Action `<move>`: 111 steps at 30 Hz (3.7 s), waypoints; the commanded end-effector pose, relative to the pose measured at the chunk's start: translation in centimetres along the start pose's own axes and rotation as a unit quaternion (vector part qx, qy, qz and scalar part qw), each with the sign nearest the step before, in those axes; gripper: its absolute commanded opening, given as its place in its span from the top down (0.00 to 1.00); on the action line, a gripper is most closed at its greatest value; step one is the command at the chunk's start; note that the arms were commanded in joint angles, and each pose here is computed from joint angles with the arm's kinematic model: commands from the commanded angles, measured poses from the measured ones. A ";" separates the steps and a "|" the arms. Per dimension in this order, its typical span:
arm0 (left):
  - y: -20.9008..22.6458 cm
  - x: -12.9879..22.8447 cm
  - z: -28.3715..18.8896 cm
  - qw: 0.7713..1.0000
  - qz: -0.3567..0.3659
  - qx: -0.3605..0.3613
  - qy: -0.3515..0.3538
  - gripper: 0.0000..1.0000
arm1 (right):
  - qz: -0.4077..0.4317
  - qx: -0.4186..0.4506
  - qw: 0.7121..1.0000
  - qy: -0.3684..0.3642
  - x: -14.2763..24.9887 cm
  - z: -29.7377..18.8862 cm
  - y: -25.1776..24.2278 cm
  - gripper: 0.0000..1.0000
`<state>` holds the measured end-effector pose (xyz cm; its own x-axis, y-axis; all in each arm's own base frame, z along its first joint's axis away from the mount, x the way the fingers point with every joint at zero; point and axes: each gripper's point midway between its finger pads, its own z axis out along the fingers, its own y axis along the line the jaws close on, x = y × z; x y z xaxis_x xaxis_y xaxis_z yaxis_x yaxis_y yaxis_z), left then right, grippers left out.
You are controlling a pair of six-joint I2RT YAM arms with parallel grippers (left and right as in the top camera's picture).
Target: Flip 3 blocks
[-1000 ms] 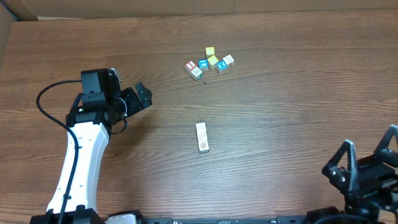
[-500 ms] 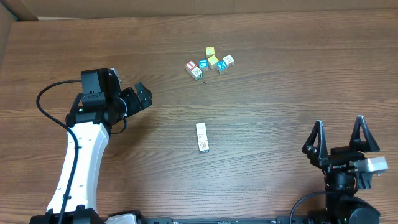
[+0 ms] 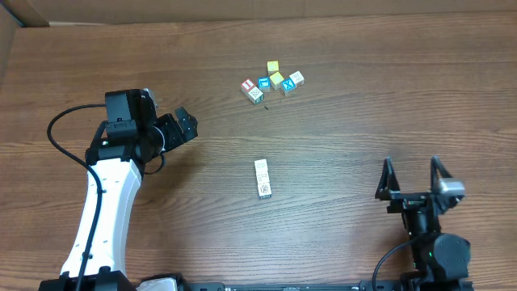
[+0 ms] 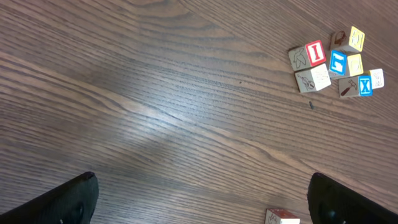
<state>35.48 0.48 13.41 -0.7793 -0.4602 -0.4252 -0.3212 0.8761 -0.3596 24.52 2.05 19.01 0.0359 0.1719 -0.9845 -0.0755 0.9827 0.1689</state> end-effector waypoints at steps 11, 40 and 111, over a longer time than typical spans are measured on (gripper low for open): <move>-0.1 -0.6 -0.2 1.000 0.004 -0.002 -0.008 0.00 | -0.093 -0.010 0.995 0.035 2.0 -0.1 0.1 0.00; -1.0 -1.4 -2.7 0.999 0.013 0.013 -0.045 0.00 | -0.093 -0.010 0.995 0.035 2.0 -0.1 0.1 0.00; -1.6 4.7 -17.9 0.760 0.135 0.219 -0.597 0.00 | -0.093 -0.010 0.995 0.035 2.0 -0.1 0.1 0.00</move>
<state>22.34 -0.08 28.10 0.3846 -0.3111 -0.8691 0.1714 0.9492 -0.2639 24.52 2.43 17.31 -0.0197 -0.0119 -0.9997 -0.0903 0.9959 -0.0101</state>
